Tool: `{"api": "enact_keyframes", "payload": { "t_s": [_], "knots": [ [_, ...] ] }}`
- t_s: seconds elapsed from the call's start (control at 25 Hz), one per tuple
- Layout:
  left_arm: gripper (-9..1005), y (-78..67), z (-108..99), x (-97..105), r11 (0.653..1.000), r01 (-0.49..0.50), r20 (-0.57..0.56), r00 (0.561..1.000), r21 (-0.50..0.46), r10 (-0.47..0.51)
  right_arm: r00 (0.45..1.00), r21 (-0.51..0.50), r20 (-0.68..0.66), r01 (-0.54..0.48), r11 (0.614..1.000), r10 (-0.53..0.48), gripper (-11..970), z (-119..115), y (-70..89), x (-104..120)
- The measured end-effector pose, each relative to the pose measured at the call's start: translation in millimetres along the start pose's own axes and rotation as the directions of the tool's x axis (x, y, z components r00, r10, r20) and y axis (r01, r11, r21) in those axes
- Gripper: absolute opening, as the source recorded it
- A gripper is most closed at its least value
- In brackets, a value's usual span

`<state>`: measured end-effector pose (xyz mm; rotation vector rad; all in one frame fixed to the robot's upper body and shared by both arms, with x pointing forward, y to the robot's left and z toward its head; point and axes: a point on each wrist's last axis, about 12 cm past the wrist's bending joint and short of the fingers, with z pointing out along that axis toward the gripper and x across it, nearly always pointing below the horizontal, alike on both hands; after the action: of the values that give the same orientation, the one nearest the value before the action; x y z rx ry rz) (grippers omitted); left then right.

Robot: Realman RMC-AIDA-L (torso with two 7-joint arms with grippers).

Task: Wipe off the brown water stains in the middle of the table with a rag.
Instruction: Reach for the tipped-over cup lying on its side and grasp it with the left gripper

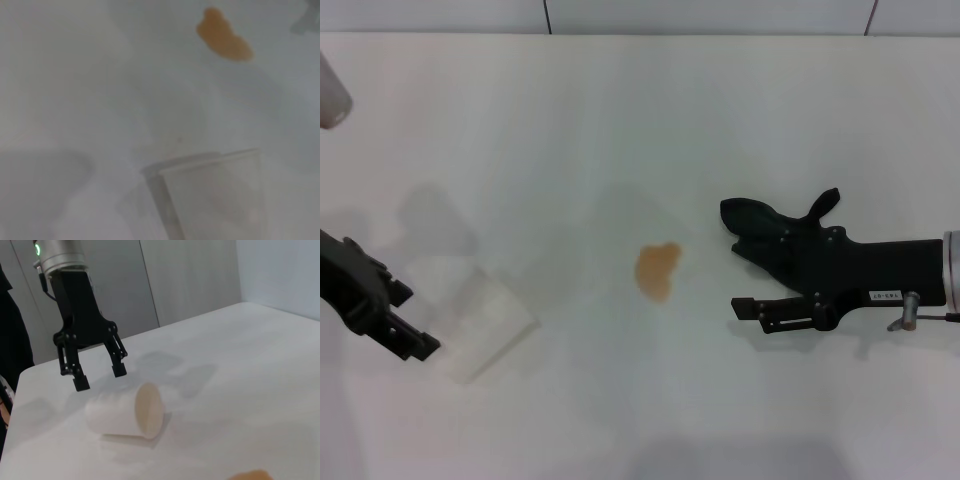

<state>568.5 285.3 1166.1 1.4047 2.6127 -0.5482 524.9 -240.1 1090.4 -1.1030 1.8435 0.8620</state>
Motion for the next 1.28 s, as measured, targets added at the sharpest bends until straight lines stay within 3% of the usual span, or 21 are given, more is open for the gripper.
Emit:
{"api": "enact_keyframes", "payload": {
  "t_s": [1.28],
  "knots": [
    [857,-1.2,27,-10,1.000,-0.030,0.053,0.998,0.010,0.029,1.000,-0.009,0.002,-0.003,1.000,0.003,814,-3,1.0,1]
  ]
}}
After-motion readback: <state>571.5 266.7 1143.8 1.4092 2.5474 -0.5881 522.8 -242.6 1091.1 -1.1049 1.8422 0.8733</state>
